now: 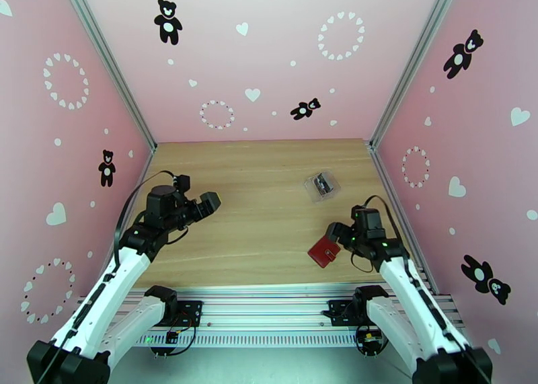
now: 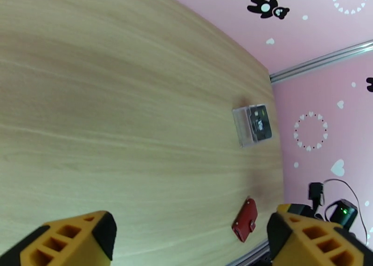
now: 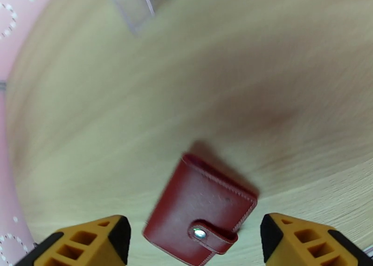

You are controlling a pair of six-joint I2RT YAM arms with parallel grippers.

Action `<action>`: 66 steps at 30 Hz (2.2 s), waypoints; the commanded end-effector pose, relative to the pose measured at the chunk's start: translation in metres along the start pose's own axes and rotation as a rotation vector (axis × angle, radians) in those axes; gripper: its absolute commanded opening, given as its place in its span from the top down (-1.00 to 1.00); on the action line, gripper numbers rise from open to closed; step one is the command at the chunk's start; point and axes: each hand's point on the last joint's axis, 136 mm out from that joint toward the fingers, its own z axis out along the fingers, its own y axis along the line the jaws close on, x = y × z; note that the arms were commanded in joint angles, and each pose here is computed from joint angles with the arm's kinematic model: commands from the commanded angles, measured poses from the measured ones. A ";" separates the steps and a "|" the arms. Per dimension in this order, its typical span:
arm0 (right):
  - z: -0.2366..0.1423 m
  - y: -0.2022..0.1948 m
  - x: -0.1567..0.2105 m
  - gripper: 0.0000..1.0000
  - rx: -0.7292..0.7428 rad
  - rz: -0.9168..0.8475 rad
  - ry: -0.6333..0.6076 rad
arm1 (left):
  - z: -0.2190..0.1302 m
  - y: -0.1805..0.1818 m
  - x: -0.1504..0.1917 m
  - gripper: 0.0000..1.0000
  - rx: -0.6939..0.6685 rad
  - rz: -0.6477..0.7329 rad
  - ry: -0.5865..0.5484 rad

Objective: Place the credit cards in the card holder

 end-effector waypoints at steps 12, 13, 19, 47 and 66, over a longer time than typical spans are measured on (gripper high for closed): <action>0.078 0.113 0.037 -0.35 -0.039 -0.282 0.151 | 0.027 0.038 0.033 -0.81 -0.068 -0.037 0.095; 0.083 0.130 0.038 -0.35 -0.039 -0.335 0.155 | 0.028 0.041 0.035 -0.82 -0.073 -0.043 0.094; 0.107 0.209 0.068 -0.25 -0.081 -0.623 0.259 | 0.029 0.056 0.043 -0.80 -0.114 -0.054 0.098; 0.096 0.211 0.032 -0.13 0.011 -0.554 0.135 | 0.173 0.041 0.106 0.07 -0.062 0.016 0.378; 0.083 0.198 0.021 -0.12 -0.015 -0.506 0.168 | 0.159 0.035 0.169 0.33 -0.105 0.044 0.385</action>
